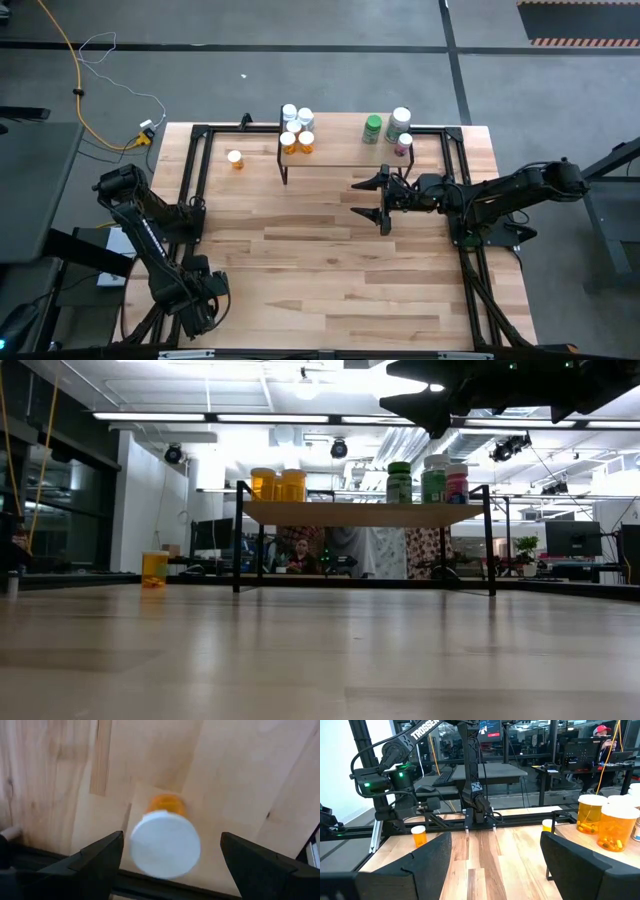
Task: Pick and place medicine bottles onto shelf by color
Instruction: Put the orange pill bottle on the shelf
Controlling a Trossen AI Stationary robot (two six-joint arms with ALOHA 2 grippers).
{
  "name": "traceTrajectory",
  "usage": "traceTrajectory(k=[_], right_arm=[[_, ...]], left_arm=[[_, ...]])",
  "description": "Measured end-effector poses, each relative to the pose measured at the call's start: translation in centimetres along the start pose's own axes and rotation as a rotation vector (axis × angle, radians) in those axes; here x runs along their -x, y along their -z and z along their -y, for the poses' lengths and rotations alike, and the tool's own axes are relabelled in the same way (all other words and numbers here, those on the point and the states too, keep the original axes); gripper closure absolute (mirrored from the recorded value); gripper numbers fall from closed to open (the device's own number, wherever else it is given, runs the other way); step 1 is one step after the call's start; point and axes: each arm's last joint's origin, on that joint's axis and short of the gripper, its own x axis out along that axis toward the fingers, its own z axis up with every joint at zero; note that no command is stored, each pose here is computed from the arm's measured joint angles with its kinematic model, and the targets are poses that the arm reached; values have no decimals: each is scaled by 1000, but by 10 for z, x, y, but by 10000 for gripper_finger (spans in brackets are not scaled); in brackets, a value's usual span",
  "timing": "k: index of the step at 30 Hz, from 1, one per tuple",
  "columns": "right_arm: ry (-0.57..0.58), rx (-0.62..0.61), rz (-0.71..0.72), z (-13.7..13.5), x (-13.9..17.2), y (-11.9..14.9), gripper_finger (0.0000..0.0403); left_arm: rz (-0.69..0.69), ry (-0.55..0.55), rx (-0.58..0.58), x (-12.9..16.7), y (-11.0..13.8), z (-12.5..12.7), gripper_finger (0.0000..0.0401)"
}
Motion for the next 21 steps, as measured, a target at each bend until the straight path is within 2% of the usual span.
traceTrajectory(k=[10, 21], right_arm=[[0, 0, 0, 0, 0, 0, 107], [0, 0, 0, 0, 0, 0, 107]], left_arm=[[9, 2, -30, 0, -7, -2, 78], [6, -15, -34, -1, 4, -1, 78]])
